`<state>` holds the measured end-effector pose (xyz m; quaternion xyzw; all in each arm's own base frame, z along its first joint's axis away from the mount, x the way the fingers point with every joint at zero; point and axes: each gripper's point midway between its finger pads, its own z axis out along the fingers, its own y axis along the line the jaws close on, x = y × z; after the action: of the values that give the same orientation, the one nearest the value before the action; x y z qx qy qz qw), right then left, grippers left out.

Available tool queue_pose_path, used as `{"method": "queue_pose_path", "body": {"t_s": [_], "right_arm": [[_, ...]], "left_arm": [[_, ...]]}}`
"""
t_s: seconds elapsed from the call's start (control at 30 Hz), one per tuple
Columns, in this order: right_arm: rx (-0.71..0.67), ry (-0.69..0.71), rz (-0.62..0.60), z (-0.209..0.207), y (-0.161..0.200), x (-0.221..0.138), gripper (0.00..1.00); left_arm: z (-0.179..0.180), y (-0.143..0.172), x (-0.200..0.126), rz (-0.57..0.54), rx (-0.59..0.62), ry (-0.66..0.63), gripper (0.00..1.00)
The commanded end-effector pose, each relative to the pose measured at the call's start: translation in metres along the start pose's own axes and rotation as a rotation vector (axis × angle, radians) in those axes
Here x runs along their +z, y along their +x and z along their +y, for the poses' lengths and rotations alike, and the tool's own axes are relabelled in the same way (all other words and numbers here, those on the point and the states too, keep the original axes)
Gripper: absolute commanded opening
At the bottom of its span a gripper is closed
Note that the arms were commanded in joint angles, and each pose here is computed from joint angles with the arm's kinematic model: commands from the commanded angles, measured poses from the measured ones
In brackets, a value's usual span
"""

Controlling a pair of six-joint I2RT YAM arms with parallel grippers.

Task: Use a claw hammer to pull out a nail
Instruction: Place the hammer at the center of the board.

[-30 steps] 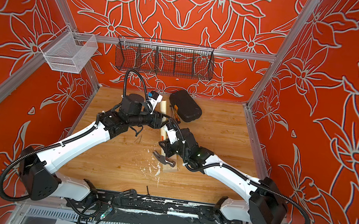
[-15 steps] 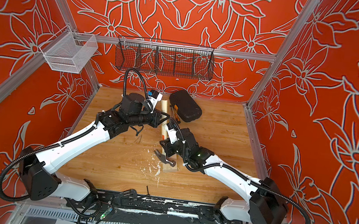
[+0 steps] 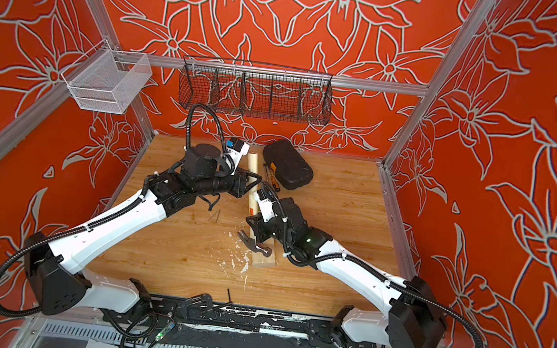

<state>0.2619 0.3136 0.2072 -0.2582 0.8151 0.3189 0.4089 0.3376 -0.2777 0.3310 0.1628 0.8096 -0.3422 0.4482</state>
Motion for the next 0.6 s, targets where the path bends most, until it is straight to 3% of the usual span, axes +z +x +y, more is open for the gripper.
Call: {"method": "queue_pose_path", "body": {"t_s": [0.0,0.27,0.57], "right_arm": [[-0.029,-0.059,-0.163,0.022,-0.056,-0.013,0.00],[-0.034,-0.062,-0.165,0.023,-0.061,-0.011,0.14],[-0.052,-0.048,-0.157,0.021,-0.062,-0.009,0.42]], "left_arm": [[-0.031,-0.016,-0.019,-0.046,0.042,0.099,0.00],[-0.037,-0.023,-0.033,-0.074,0.047,0.113,0.00],[-0.044,-0.026,-0.046,-0.089,0.068,0.131,0.00]]}}
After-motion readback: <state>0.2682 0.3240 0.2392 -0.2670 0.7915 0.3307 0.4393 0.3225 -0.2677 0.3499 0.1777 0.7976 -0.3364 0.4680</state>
